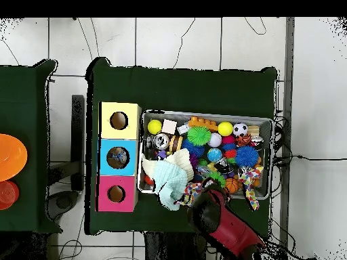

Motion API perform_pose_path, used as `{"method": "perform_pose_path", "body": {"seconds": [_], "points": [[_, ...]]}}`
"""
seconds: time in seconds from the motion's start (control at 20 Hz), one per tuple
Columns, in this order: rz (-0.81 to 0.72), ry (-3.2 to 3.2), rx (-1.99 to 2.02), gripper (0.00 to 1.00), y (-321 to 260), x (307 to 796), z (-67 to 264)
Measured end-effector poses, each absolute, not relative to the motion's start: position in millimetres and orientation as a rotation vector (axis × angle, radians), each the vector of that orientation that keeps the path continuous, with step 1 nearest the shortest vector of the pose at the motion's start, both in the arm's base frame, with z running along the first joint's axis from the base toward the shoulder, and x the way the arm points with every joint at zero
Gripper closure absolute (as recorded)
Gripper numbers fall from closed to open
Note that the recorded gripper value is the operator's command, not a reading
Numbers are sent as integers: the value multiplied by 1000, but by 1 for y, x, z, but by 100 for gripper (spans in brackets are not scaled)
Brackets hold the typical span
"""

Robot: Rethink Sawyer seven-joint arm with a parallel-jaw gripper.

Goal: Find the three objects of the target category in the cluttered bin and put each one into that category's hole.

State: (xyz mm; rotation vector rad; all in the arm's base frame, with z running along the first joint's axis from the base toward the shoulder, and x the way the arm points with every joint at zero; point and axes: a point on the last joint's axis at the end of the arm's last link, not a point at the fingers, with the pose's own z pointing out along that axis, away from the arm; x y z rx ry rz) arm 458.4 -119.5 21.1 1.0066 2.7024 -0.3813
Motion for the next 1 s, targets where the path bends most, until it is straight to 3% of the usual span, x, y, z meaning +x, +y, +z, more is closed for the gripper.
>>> {"method": "perform_pose_path", "body": {"seconds": [0.75,0.8,1.0], "points": [[-268,2713,1083,100,-102,447,31],[-257,2703,1109,0,-109,447,31],[-251,2698,1124,0,-113,447,30]]}}
